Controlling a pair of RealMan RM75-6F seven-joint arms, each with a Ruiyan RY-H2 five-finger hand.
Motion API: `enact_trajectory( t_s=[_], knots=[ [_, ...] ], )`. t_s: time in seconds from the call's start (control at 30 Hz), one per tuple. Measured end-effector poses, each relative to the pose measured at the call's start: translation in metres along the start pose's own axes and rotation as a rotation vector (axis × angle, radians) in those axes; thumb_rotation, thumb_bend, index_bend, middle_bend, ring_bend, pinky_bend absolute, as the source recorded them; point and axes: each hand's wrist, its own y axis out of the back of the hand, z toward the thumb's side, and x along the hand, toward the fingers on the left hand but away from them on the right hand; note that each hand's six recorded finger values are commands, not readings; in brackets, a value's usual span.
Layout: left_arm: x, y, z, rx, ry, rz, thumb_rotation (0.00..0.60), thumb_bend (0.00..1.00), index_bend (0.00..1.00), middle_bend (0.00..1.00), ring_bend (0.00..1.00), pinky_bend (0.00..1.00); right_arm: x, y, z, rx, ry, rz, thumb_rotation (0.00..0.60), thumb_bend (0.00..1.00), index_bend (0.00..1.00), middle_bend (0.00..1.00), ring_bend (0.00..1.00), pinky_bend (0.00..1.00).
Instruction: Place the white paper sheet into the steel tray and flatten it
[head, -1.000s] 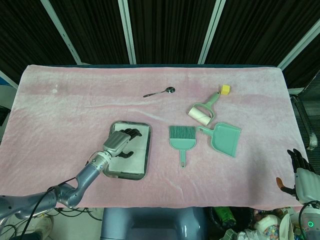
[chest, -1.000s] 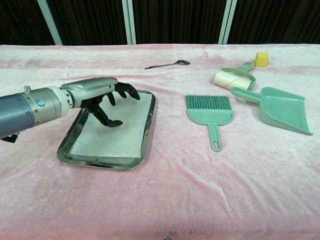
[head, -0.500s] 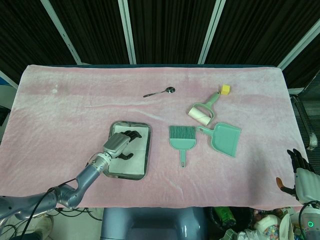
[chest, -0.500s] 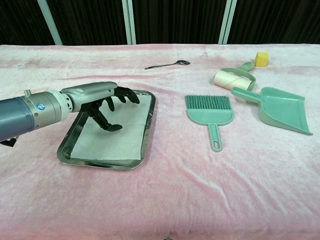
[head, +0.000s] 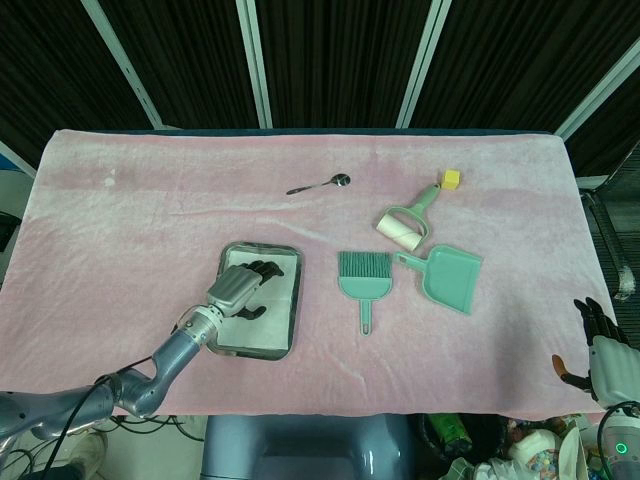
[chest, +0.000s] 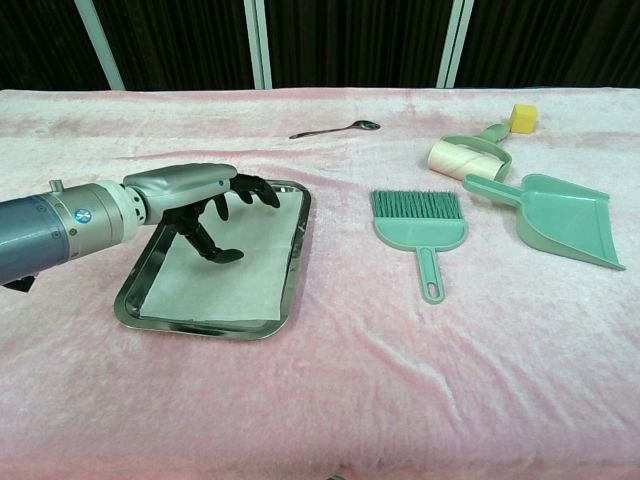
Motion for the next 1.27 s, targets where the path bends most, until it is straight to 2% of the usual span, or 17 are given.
enact_trajectory(
  t_s=[0.23,0.37,0.47,0.6,0.67,0.8,1.0,1.1,1.27],
  knots=[
    [-0.004,0.013,0.005,0.058,-0.028,0.062,0.6,0.32,0.19,0.16,0.15,0.25,0.0,0.0,0.0,0.002,0.001,0.0,0.6,0.26,0.06,0.02,0.1,0.15],
    [-0.011,0.025,0.009,0.11,-0.059,0.112,0.6,0.32,0.19,0.16,0.13,0.18,0.0,0.0,0.0,0.005,0.002,-0.005,0.6,0.26,0.06,0.02,0.1,0.15],
    [-0.019,0.039,0.009,0.186,-0.08,0.17,0.6,0.32,0.21,0.14,0.09,0.13,0.0,0.001,0.0,0.007,0.002,-0.007,0.6,0.26,0.06,0.02,0.1,0.15],
    [-0.041,0.063,-0.006,0.299,-0.052,0.261,0.6,0.3,0.21,0.11,0.02,0.07,0.0,0.002,0.0,0.013,0.004,-0.013,0.6,0.26,0.06,0.02,0.1,0.15],
    [-0.054,0.071,-0.014,0.313,-0.025,0.278,0.6,0.29,0.21,0.1,0.0,0.06,0.0,0.002,0.0,0.015,0.005,-0.015,0.6,0.26,0.06,0.02,0.1,0.15],
    [-0.093,0.084,-0.042,0.284,0.07,0.291,0.6,0.28,0.2,0.07,0.0,0.05,-0.001,0.003,0.001,0.025,0.009,-0.024,0.6,0.26,0.06,0.02,0.1,0.15],
    [-0.148,0.086,-0.087,0.214,0.218,0.243,0.6,0.27,0.18,0.05,0.0,0.04,0.0,0.005,0.001,0.03,0.017,-0.039,0.6,0.26,0.06,0.02,0.1,0.15],
    [-0.166,0.084,-0.101,0.174,0.251,0.239,0.6,0.27,0.18,0.04,0.0,0.01,0.0,0.006,0.002,0.029,0.021,-0.046,0.6,0.26,0.06,0.02,0.1,0.15],
    [-0.187,0.082,-0.116,0.111,0.258,0.263,0.6,0.27,0.17,0.04,0.0,0.0,0.0,0.006,0.002,0.033,0.028,-0.052,0.6,0.26,0.06,0.02,0.1,0.16]
  ],
)
